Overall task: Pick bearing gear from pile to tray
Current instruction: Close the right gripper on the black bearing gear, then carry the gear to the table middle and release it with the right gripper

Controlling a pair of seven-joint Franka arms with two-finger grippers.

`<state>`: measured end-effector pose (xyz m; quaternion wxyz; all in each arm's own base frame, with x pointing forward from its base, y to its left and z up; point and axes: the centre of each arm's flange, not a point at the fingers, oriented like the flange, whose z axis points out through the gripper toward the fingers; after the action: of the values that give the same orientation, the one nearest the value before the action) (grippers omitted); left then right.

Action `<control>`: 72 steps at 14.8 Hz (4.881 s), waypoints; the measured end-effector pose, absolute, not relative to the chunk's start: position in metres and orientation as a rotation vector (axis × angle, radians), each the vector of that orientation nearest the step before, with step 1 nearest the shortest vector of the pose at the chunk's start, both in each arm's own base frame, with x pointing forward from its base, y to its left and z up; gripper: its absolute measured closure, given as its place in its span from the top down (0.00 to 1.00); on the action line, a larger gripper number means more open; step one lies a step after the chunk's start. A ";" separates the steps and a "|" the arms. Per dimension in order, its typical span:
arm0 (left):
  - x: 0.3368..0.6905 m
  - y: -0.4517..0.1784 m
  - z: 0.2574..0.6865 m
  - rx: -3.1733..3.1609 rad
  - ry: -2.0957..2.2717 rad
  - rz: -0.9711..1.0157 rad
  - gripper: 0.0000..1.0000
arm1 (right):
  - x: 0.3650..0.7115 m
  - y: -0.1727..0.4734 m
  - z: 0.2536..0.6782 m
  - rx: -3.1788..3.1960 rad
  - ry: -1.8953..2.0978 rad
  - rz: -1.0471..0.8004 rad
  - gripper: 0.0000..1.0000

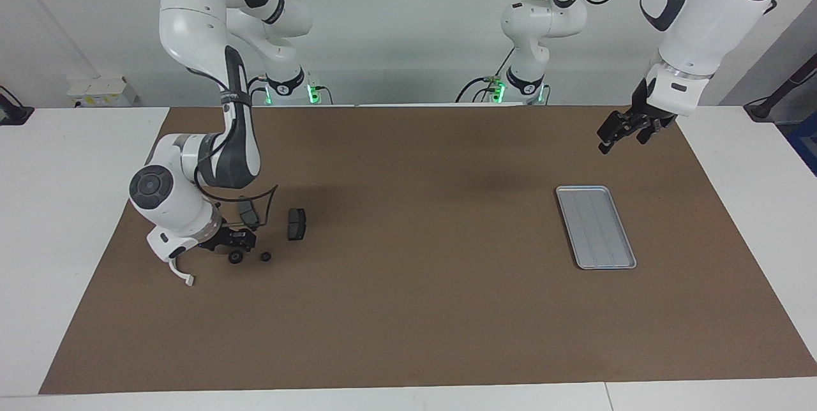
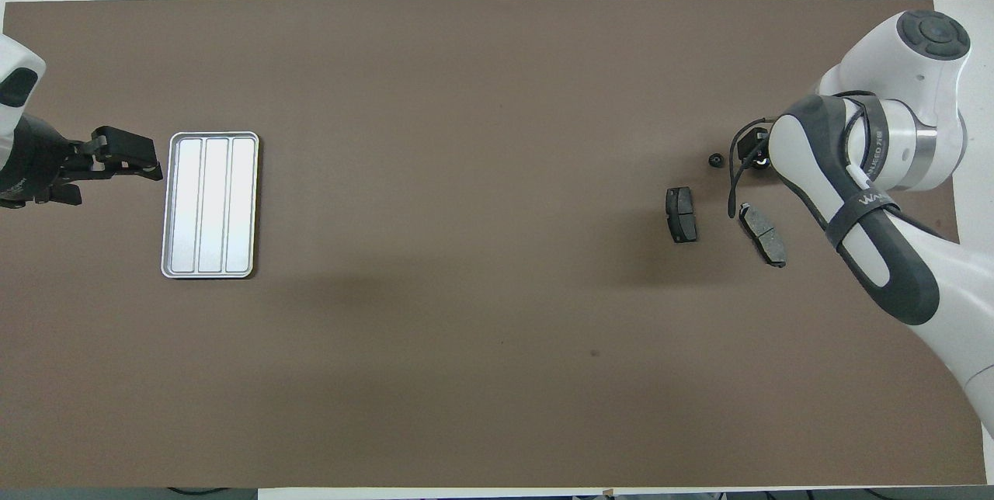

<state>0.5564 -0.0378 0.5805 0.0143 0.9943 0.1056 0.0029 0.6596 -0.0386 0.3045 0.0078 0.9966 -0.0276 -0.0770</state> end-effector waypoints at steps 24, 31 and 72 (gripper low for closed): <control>0.556 -0.038 0.581 3.096 0.329 0.009 1.00 | 0.657 -0.042 0.291 3.116 -0.094 -0.163 0.71; 0.556 -0.038 0.581 3.096 0.329 0.009 1.00 | 0.657 -0.042 0.291 3.116 -0.094 -0.163 0.35; 0.556 -0.038 0.581 3.096 0.329 0.009 1.00 | 0.602 0.388 0.391 3.186 0.218 0.023 0.34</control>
<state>0.5564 -0.0378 0.5805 0.0143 0.9943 0.1056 0.0029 0.6020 0.3882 0.3910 -0.0259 0.9973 0.0682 0.0073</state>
